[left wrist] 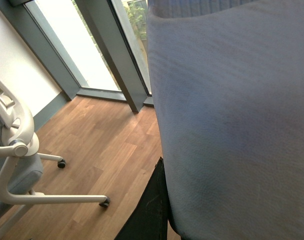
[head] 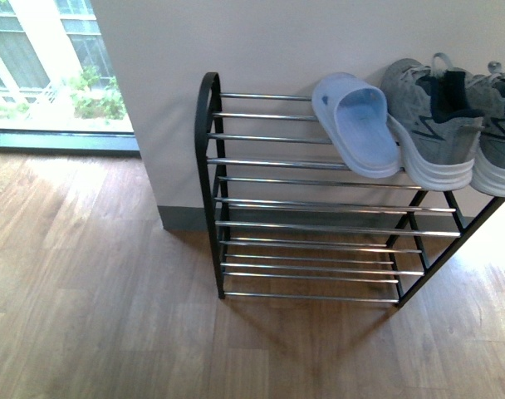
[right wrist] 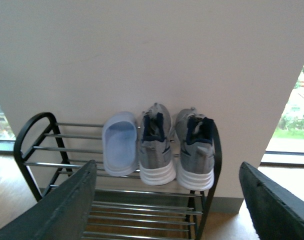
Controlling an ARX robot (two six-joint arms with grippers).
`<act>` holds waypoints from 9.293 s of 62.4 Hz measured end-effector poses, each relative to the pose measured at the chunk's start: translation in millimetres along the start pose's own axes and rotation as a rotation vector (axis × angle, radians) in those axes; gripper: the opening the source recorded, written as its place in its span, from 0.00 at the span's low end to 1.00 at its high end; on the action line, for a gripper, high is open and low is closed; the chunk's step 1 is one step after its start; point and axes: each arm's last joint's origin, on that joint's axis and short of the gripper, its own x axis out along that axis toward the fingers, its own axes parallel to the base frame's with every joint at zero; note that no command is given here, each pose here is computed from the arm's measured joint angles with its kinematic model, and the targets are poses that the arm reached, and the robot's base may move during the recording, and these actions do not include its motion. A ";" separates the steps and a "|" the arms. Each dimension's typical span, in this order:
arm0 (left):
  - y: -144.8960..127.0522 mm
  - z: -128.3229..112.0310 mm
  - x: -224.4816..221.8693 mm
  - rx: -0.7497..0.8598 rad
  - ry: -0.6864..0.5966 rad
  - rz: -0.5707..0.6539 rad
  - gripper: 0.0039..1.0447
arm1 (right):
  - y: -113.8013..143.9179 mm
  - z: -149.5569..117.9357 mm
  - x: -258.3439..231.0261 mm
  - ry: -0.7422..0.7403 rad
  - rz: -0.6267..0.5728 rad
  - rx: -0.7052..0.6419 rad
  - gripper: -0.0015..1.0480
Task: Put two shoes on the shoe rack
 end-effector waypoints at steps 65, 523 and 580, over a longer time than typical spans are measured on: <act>-158.5 46.0 243.5 -0.139 0.657 -0.490 0.01 | -0.1 -0.1 -0.1 0.001 -0.006 0.002 0.91; 52.1 -71.0 -5.1 -0.231 -0.255 -0.450 0.91 | -0.1 -0.2 -0.2 0.001 -0.006 0.004 0.91; 52.2 -71.0 -5.1 -0.231 -0.255 -0.448 0.91 | 0.0 -0.1 -0.2 0.000 -0.003 0.004 0.91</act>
